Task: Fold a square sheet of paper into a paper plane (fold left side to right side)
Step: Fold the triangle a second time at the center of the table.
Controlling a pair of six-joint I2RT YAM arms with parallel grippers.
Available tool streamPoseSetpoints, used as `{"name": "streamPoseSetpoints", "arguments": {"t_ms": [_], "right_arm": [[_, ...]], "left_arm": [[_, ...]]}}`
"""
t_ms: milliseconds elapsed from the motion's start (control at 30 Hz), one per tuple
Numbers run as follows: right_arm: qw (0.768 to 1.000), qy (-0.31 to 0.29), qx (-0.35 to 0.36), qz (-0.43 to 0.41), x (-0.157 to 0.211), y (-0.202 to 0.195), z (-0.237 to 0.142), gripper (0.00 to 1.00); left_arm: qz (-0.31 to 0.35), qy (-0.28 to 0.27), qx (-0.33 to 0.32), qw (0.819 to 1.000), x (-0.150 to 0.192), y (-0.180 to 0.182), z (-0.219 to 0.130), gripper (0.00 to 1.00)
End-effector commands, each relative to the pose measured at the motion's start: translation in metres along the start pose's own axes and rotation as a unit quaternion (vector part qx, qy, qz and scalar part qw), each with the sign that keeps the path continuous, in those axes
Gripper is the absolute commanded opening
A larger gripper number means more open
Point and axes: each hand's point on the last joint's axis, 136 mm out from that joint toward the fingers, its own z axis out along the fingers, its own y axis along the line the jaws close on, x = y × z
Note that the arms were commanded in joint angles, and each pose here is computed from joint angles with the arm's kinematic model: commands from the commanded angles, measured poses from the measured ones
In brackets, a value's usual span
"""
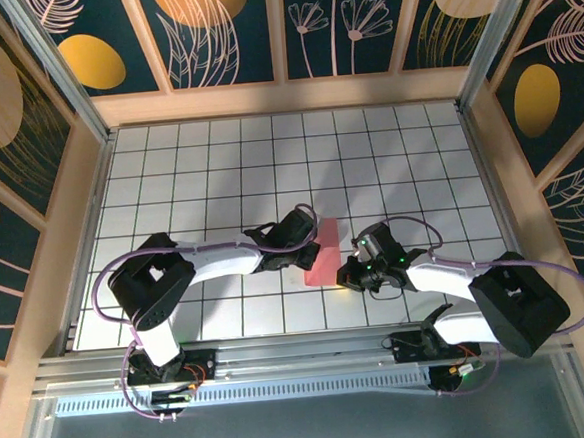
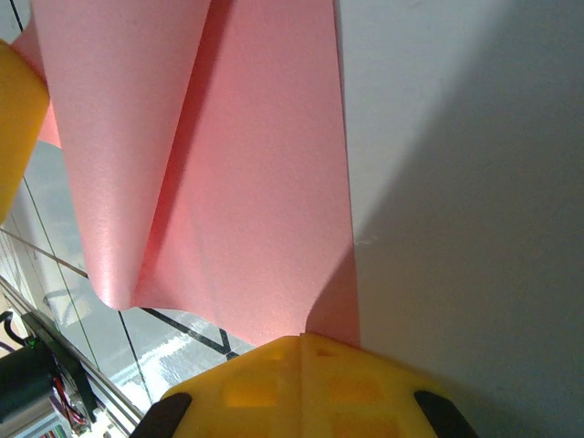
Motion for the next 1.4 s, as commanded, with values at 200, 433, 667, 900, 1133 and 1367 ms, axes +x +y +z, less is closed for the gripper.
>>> {"name": "streamPoseSetpoints", "arguments": {"t_ms": [200,433,667,900,1133,1367], "right_arm": [[0.999,0.008,0.050,0.013,0.007,-0.023,0.003,0.00],[0.999,0.008,0.050,0.013,0.007,-0.023,0.003,0.00],[0.999,0.008,0.051,0.014,0.007,-0.024,0.003,0.00],[0.999,0.006,0.050,0.014,0.006,-0.023,0.003,0.00],[0.999,0.007,0.050,0.014,0.006,-0.023,0.003,0.00],[0.999,0.007,0.049,0.013,0.005,-0.022,0.003,0.00]], "left_arm": [[0.007,0.008,-0.024,1.000,0.001,0.011,0.007,0.00],[0.009,0.012,-0.028,0.999,0.003,0.012,0.011,0.00],[0.010,0.014,-0.034,0.999,0.004,0.015,0.012,0.00],[0.011,0.015,-0.040,0.999,0.004,0.017,0.013,0.00],[0.011,0.015,-0.039,0.999,0.004,0.017,0.013,0.00],[0.012,0.016,-0.037,0.999,0.004,0.016,0.014,0.00]]}}
